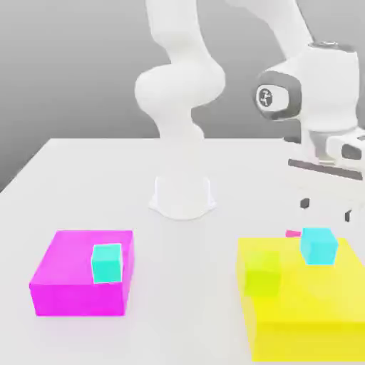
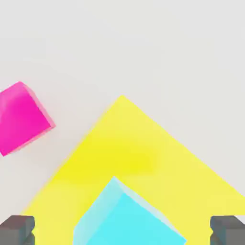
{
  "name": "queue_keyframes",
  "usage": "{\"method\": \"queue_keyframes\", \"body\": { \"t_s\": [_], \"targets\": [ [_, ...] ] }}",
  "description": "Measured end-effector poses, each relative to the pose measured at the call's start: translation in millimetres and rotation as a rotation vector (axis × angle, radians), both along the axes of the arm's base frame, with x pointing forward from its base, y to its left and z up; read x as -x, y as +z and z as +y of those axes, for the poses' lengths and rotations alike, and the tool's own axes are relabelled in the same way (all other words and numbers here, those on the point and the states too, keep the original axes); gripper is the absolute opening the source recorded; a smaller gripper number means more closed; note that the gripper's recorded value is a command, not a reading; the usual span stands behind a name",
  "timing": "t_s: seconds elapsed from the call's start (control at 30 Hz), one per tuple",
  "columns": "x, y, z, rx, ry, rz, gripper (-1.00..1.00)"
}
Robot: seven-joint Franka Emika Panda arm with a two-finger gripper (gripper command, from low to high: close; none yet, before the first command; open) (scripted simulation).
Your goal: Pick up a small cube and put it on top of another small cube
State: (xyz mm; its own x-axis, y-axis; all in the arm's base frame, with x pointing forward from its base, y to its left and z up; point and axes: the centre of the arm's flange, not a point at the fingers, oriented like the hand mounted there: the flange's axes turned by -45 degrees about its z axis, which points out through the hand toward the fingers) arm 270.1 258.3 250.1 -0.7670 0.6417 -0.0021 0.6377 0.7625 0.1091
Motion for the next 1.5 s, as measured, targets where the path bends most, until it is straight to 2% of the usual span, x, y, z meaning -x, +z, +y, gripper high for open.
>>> {"method": "queue_keyframes", "body": {
  "t_s": [0.2, 0.43, 0.47, 0.7, 0.97, 1.1, 1.2, 1.3, 1.5],
  "targets": [
    [55, -54, 2, 0.087, 0.362, 0.049, 0.00],
    [57, -110, 0, 0.095, 0.391, 0.054, 0.00],
    [58, -117, 0, 0.096, 0.391, 0.054, -1.00],
    [58, -119, -1, 0.096, 0.391, 0.056, -1.00],
    [57, -60, 1, 0.092, 0.385, 0.055, -1.00],
    [10, -1, 32, -0.032, 0.323, -0.047, -1.00],
    [-48, 45, 22, -0.076, 0.147, -0.067, -1.00],
    [-89, 67, -11, -0.063, -0.053, -0.033, -1.00],
    [-137, 85, -96, 0.023, -0.450, 0.065, -1.00]
  ]
}}
